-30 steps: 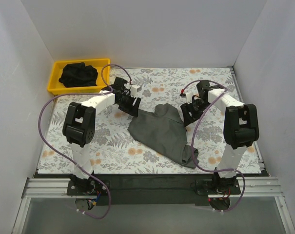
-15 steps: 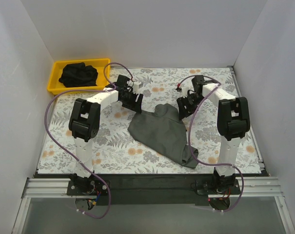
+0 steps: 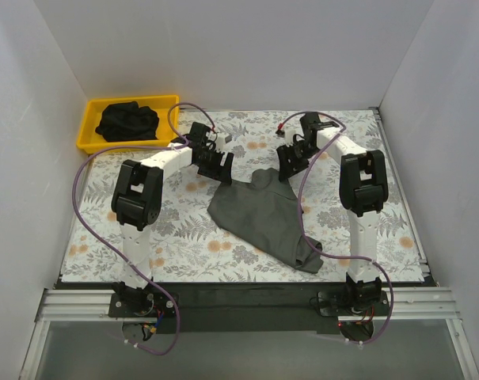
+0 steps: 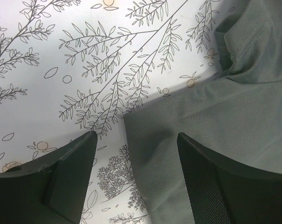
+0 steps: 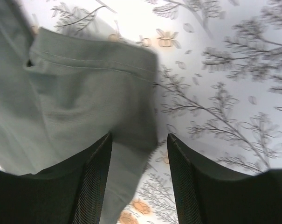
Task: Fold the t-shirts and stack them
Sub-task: Flatten the tshirt out
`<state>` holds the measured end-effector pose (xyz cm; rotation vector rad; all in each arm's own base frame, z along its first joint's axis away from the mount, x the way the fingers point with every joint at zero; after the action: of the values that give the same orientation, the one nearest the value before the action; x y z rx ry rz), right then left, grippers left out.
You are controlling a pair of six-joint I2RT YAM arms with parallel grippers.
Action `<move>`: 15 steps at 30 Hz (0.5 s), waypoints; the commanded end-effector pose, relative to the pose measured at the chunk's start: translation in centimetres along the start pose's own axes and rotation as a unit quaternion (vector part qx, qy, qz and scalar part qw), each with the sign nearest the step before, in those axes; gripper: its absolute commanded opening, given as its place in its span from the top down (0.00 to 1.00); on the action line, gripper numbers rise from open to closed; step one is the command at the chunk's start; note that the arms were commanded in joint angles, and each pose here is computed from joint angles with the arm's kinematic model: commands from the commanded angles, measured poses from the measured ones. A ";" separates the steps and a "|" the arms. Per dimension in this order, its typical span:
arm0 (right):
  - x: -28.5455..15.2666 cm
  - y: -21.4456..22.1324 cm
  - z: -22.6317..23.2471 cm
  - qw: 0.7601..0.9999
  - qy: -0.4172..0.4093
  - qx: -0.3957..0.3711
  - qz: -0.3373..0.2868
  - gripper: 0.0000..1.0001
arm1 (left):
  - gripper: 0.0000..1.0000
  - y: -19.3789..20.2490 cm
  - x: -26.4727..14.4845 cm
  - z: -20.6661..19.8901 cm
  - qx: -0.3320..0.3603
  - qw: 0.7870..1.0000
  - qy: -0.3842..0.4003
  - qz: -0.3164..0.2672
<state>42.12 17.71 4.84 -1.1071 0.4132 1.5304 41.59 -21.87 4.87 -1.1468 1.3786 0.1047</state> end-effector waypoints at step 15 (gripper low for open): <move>-7.4 -2.7 8.8 0.982 -0.117 -0.122 -0.084 0.99 | 1.00 -3.8 -3.6 0.5 -0.043 0.995 0.037 -0.079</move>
<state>39.62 19.98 7.21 -0.9846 0.2543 1.6396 42.03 -22.32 4.48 -1.2354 1.4232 0.1047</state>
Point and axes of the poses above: each gripper's point midway between its finger pads, its own x axis out along the fingers, its own z axis along the line the jaws close on, y = z × x, the point moved 2 cm from there along -x, back along the fingers, and after that the axes turned 13 degrees about x, right-handed, at the moved point
